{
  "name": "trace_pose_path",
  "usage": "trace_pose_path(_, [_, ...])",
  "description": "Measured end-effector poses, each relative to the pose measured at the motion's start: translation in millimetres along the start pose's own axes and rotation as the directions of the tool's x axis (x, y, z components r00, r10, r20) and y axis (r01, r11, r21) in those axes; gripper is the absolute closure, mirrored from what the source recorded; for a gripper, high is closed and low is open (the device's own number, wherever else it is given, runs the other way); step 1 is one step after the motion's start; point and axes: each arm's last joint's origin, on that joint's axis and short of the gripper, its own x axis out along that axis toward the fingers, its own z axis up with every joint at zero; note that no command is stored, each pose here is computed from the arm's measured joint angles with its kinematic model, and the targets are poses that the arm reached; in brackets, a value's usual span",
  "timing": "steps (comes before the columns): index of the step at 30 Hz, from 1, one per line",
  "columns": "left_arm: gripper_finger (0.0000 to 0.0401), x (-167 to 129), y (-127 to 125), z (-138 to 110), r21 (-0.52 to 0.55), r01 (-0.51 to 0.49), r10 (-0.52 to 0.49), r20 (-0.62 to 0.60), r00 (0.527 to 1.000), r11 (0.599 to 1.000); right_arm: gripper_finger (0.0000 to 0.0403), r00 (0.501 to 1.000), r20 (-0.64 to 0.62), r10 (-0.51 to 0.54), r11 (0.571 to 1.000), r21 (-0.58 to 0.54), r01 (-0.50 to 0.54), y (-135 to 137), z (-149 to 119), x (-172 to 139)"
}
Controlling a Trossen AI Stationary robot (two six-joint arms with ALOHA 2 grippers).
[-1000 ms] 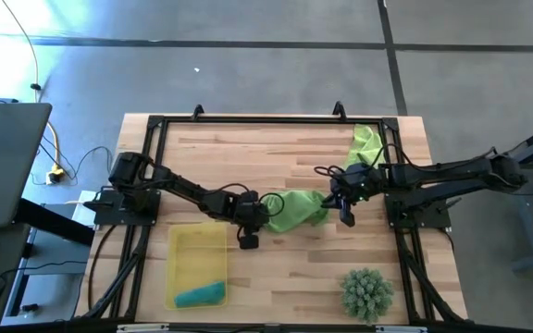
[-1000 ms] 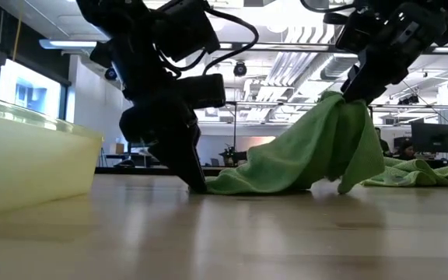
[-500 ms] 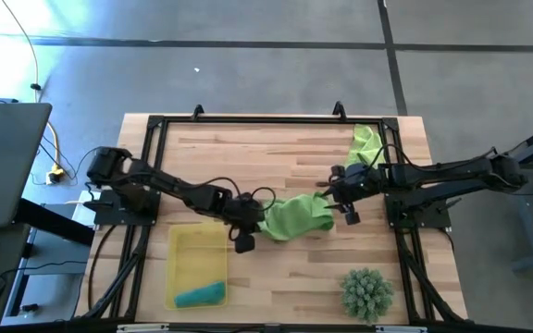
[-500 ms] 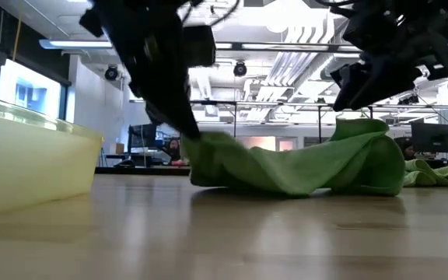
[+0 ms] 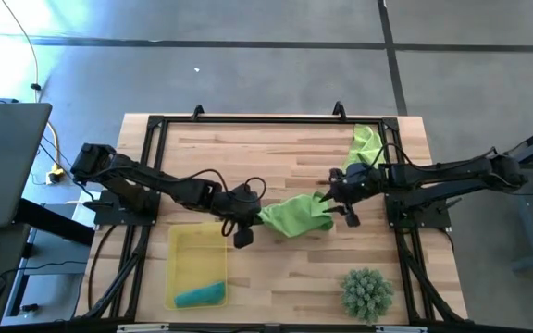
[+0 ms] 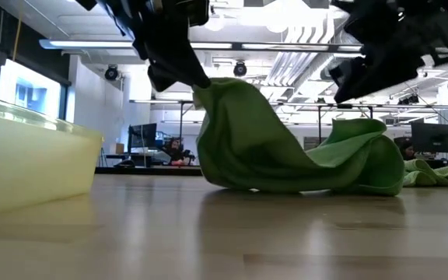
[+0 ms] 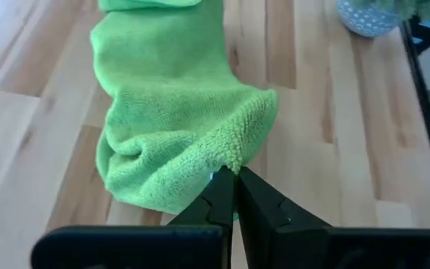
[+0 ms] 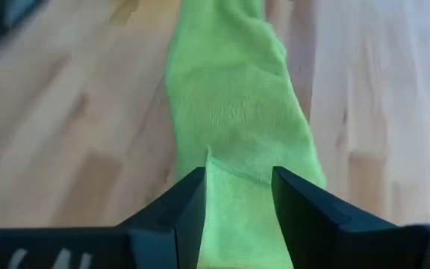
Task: Roll microfiber towels into tight, uniform cylinder then place into a basket
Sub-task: Roll the green microfiber towel
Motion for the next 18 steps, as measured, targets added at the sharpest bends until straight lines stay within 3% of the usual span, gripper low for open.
trace_pose_path(3, [0.0400,0.7,0.2,0.0,0.002,-0.008,0.008,0.002,1.000,1.000,0.0258,1.000,-0.001,0.014,0.986,0.168,-0.014,2.8,0.3,0.6])
trace_pose_path(7, [0.0400,1.9,3.9,0.7,-0.004,-0.032,0.032,0.007,0.999,0.999,0.0258,0.998,-0.029,0.060,0.995,0.085,-0.057,15.3,0.6,9.5])
trace_pose_path(14, [0.0400,1.9,5.2,1.2,0.001,-0.043,0.043,0.010,0.999,0.999,0.0258,0.993,-0.082,-0.084,0.996,-0.024,0.083,22.9,-0.2,38.2])
trace_pose_path(18, [0.0400,1.9,5.0,1.1,0.001,-0.042,0.042,0.010,0.999,0.999,0.0260,0.988,-0.127,-0.090,0.996,-0.022,0.088,22.9,-5.4,51.7])
